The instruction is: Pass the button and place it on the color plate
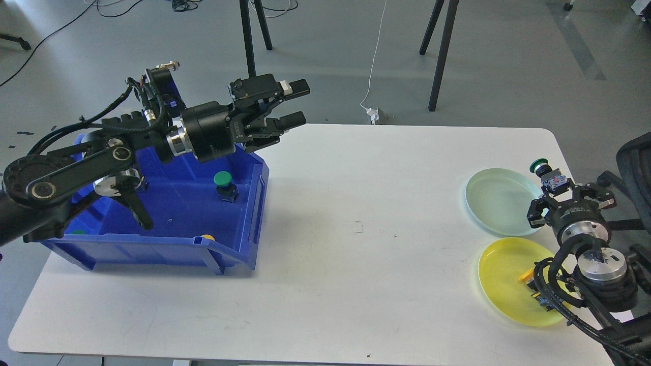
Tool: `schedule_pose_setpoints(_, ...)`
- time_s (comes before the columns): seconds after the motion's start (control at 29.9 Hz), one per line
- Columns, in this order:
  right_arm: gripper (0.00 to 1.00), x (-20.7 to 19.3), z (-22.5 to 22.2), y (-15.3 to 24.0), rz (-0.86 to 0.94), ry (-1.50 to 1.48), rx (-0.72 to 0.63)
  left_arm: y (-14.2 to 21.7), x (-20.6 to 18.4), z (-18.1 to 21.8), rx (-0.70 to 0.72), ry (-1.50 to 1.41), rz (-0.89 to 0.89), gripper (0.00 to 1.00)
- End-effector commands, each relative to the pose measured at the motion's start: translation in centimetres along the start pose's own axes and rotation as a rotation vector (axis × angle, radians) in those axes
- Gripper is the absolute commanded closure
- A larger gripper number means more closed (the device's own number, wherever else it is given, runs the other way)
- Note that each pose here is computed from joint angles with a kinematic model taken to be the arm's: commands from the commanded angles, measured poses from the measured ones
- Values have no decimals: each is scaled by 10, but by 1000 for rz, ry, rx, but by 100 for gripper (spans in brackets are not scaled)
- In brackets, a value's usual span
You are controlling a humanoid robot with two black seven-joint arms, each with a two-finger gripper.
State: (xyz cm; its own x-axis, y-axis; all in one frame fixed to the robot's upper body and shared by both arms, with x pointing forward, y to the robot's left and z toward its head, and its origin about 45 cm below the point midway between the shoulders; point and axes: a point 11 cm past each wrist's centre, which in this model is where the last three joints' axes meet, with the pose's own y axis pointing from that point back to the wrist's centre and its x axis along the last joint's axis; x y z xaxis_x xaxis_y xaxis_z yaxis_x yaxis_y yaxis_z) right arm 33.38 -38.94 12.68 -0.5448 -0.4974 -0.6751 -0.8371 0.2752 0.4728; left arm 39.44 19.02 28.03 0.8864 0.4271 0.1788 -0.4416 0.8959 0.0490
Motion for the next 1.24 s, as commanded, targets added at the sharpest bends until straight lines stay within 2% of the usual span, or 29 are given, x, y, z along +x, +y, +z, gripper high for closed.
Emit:
schedule_pose_setpoints(0.0, 91, -5, 14, -11, 38, 57, -62, 0, 0, 0, 0, 0, 0, 19)
schedule_pose_setpoints(0.07, 85, -6, 21, -15, 46, 86, -81, 0, 0, 0, 0, 0, 0, 19)
schedule_pose_setpoints(0.2, 58, -6, 32, -18, 71, 111, -102, 0, -1, -1, 2, 3, 0, 19)
schedule_pose_setpoints(0.3, 33, -7, 36, -17, 75, 99, -108, 1, -1, -2, 2, 4, 0, 18)
schedule_pose_setpoints(0.37, 7, -9, 40, -16, 68, 88, -117, 0, -1, -1, 1, 3, -1, 18)
schedule_pose_setpoints(0.4, 3, -10, 42, -15, 63, 85, -121, -1, -2, -1, -1, 5, -4, 18)
schedule_pose_setpoints(0.47, 3, -17, 43, -13, 35, 82, -126, -2, -4, 0, -5, 8, -9, 18)
schedule_pose_setpoints(0.57, 3, -35, 42, -7, -45, 107, -132, 0, 7, 1, -21, -2, 94, 18)
schedule_pose_setpoints(0.7, 2, -94, 8, 14, -412, 203, -109, 18, 32, 16, -94, 78, 207, 17)
schedule_pose_setpoints(0.8, 2, -131, -13, 32, -602, 308, -76, 39, 46, 25, -152, 162, 228, 15)
schedule_pose_setpoints(0.87, 2, -144, -18, 41, -681, 369, -86, 55, 62, 17, -158, 197, 310, 13)
schedule_pose_setpoints(0.97, 2, -169, -23, 61, -927, 391, -133, 79, 83, -7, -162, 270, 448, 11)
schedule_pose_setpoints(1.07, 2, -180, -15, 80, -1122, 369, -208, 88, 81, -29, -174, 348, 510, 8)
schedule_pose_setpoints(1.21, 2, -189, -8, 81, -1148, 394, -230, 92, 77, -38, -178, 373, 525, 8)
